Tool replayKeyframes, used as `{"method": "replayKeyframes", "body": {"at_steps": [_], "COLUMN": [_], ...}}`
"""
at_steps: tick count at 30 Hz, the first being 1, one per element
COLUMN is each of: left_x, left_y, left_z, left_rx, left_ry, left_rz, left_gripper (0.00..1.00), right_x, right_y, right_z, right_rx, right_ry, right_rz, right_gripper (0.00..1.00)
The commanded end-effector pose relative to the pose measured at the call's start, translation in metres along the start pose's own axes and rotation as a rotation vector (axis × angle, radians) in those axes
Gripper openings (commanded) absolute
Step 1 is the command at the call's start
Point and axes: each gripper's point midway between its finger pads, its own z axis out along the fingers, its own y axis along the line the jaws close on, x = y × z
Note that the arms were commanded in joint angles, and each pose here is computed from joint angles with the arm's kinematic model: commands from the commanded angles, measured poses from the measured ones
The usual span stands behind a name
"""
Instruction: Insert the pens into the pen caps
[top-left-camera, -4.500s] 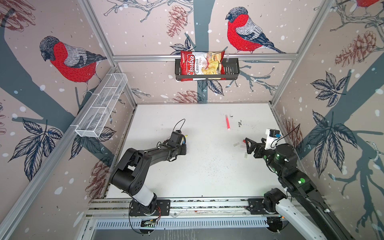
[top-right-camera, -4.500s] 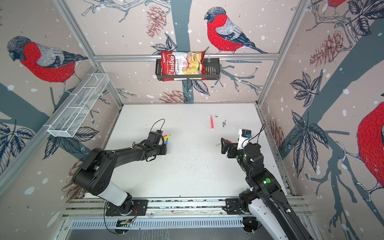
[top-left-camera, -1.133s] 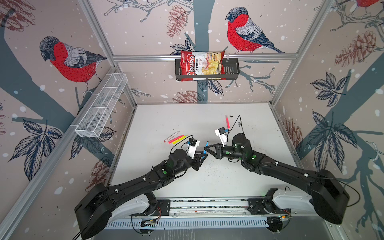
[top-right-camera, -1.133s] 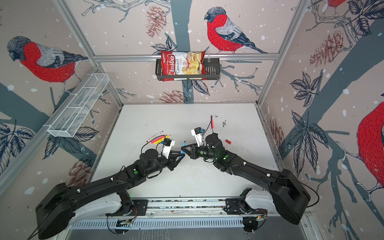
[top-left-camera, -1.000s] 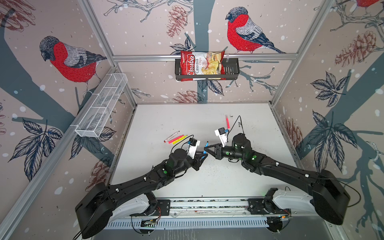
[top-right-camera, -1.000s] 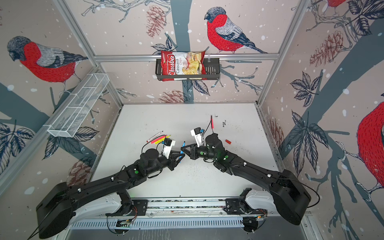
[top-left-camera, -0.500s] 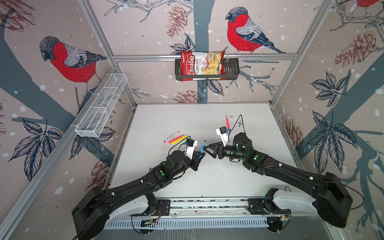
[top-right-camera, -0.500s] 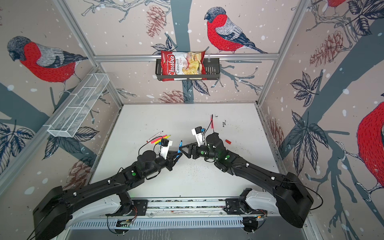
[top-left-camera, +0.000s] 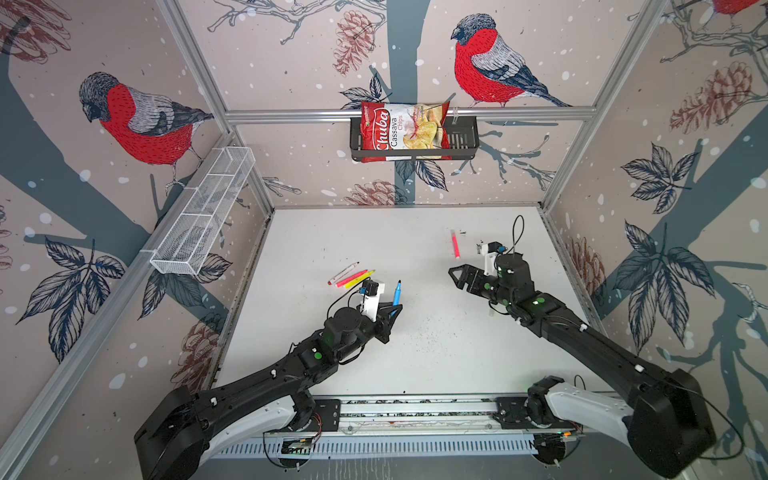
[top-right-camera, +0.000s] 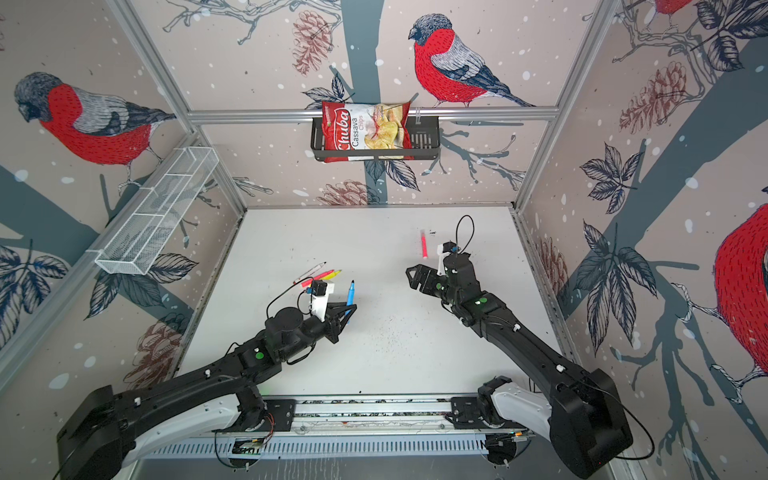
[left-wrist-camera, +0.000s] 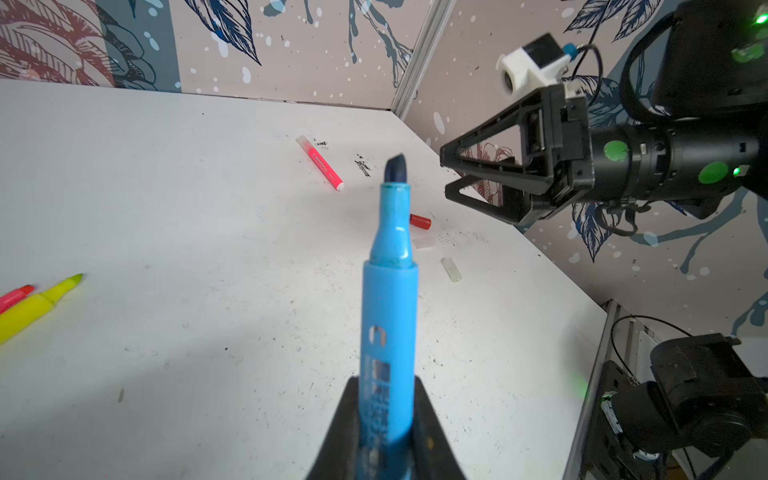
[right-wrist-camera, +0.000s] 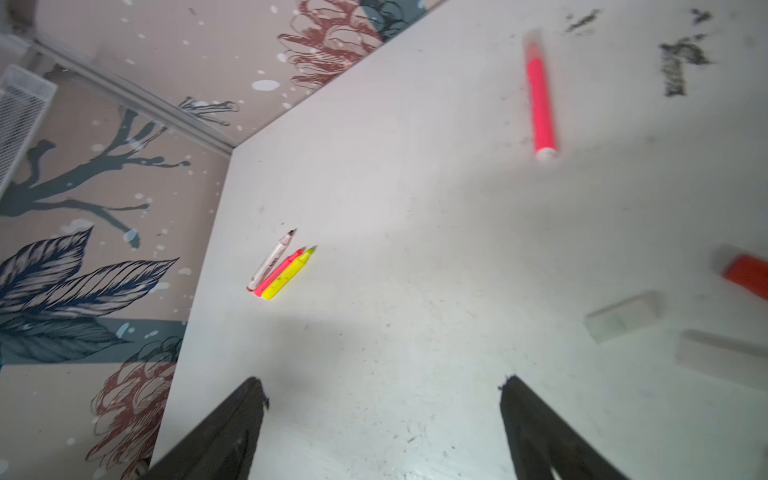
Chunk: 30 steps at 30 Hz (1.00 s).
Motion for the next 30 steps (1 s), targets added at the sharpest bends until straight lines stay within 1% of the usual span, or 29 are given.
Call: {"method": "replayKeyframes", "body": {"at_steps": [1, 5, 13, 24, 30], "left_x": [-0.006, -0.003, 0.000, 0.002, 0.001], "left_y": [-0.001, 0.000, 0.003, 0.011, 0.011], "left_z": [-0.001, 0.000, -0.004, -0.016, -0.018], "left_rx": [0.003, 0.001, -0.006, -0.024, -0.029], "left_ry": [-0.029, -0.025, -0.021, -0.063, -0.067], "left_rz": [0.000, -0.002, 0.002, -0.017, -0.013], "left_gripper": [0.02, 0.02, 0.02, 0.02, 0.02], "right_x": [0.008, 0.013, 0.022, 0.032, 0.034], "right_y": [-0.040, -0.067, -0.096, -0.110, -0.106], "right_z": [-0.002, 0.002, 0.015, 0.038, 0.051], "right_rx": [0.136, 0.214, 0.287, 0.301, 0.271], "right_ry": [0.037, 0.071, 0.121, 0.196, 0.221], "right_rz": [0.088, 0.137, 0.179, 0.195, 0.198], "right_gripper": [0.91, 0.91, 0.91, 0.89, 0.88]}}
